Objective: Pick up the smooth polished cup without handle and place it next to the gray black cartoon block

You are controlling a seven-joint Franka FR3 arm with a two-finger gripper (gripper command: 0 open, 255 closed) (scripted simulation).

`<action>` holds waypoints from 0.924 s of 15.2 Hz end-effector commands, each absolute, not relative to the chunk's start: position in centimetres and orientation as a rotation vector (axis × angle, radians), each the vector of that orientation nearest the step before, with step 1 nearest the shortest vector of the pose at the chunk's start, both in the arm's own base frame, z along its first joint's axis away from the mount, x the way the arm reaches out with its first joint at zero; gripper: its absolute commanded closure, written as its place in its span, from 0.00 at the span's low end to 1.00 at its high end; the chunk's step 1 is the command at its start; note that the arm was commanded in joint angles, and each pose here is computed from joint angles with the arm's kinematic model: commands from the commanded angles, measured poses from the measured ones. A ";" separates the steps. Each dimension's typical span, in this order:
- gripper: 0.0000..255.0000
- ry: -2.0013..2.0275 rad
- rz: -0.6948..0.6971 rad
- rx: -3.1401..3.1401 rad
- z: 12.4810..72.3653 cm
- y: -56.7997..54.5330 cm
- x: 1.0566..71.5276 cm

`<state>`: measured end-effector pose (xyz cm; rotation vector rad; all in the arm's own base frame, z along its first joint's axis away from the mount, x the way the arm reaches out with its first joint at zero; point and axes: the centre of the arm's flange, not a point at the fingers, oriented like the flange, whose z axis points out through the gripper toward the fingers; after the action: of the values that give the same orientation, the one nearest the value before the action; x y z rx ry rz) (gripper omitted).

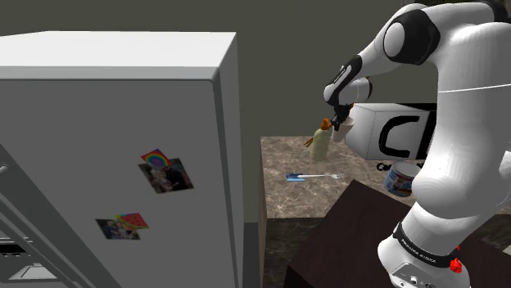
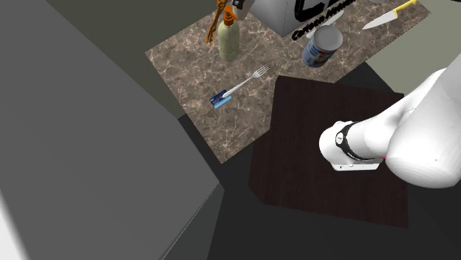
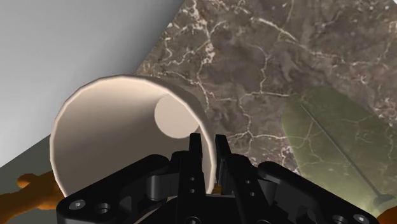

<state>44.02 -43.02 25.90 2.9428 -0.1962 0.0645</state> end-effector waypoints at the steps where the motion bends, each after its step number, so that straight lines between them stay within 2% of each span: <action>1: 1.00 -0.197 0.066 2.942 24.9 -43.0 43.9; 7: 1.00 -0.197 0.066 2.942 21.7 -43.0 43.9; 14: 1.00 -0.197 0.066 2.942 21.6 -43.0 43.9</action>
<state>43.86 -43.03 21.61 2.9425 -0.1966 0.0650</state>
